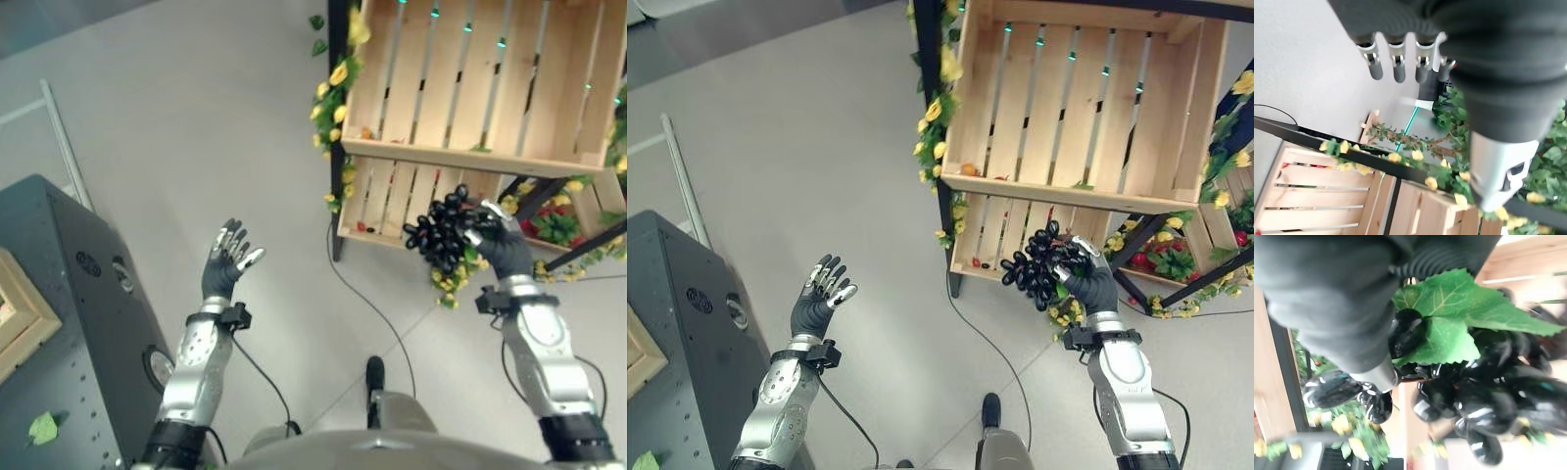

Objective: Pick up the fruits from the basket on one side to the basket on the other side

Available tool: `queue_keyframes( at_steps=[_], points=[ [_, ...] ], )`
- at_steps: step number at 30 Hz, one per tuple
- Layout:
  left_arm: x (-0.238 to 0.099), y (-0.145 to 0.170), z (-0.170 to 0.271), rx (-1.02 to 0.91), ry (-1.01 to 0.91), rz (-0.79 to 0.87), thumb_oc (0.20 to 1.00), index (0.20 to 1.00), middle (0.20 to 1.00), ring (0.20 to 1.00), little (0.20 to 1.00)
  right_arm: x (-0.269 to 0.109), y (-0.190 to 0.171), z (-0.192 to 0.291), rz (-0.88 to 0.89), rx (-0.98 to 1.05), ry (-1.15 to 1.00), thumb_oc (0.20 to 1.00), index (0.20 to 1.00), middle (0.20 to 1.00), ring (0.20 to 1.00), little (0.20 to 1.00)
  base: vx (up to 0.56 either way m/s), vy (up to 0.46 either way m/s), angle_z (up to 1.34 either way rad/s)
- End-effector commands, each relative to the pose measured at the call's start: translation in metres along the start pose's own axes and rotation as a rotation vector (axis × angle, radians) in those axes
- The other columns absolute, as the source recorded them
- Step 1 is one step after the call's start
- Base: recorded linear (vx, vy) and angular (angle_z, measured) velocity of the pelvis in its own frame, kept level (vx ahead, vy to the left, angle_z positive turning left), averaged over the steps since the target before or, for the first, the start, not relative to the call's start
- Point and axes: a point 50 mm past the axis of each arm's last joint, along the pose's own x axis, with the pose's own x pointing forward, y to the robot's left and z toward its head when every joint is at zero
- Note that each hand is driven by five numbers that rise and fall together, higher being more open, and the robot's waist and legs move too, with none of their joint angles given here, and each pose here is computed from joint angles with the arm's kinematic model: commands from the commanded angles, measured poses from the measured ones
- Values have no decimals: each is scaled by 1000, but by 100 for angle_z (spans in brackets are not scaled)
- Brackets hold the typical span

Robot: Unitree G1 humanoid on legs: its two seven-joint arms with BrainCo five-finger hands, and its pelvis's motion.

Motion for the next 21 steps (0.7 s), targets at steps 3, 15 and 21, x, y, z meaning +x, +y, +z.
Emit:
queue_keyframes(
  at_steps=[3, 15, 21],
  points=[
    [-2, -11, 8, -41, -44, -59, 1000, 1000, 1000, 1000, 1000, 26, -9, 55, -29, -42, -258, 200, 200, 200, 200, 200, 140, 2, -4],
    [3, -23, 3, -14, -18, -95, 1000, 1000, 1000, 1000, 1000, 42, 3, 85, 56, -26, -376, 200, 200, 200, 200, 200, 193, 74, -29],
    [7, -22, 7, -5, -24, -70, 1000, 1000, 1000, 1000, 1000, 47, 10, 95, 78, 27, -410, 200, 200, 200, 200, 200, 98, 70, -13]
  ],
)
